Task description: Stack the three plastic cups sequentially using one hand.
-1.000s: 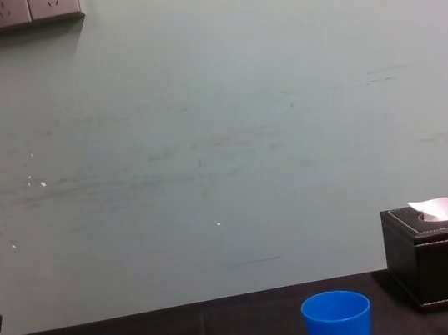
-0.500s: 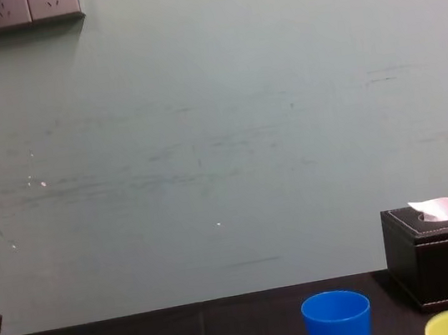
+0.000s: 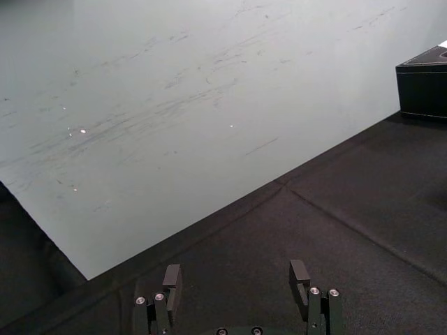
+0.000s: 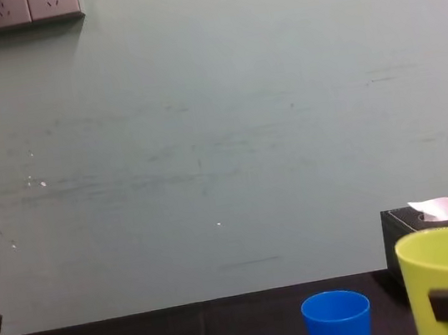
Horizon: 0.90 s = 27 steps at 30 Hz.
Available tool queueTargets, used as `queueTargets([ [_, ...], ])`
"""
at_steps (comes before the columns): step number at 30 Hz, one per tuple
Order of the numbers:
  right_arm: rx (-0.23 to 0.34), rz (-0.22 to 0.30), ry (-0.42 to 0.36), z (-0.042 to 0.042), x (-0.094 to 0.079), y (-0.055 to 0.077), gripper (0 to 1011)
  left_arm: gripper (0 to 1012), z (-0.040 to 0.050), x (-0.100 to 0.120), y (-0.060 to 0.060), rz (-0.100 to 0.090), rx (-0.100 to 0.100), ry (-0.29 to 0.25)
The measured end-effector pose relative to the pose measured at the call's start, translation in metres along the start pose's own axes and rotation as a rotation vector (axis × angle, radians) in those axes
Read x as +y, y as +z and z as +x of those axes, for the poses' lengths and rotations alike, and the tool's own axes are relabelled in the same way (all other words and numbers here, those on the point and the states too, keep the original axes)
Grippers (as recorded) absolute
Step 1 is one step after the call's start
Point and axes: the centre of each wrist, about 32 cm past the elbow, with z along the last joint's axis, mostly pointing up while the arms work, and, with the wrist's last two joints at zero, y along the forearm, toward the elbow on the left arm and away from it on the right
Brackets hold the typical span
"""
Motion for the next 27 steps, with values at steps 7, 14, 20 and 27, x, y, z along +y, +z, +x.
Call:
queueTargets([
  [7,0.007,0.016,-0.01,0.004,0.011,0.013,732,1010,0.0,0.0,0.0,0.0,0.0,0.0],
  [14,0.007,0.015,-0.023,0.0084,0.032,0.024,733,1010,0.0,0.0,0.0,0.0,0.0,0.0],
  [20,0.002,0.003,-0.032,0.012,0.05,0.029,733,1010,0.0,0.0,0.0,0.0,0.0,0.0],
  [27,0.026,-0.008,-0.044,0.0195,0.071,0.034,733,1010,0.0,0.0,0.0,0.0,0.0,0.0],
])
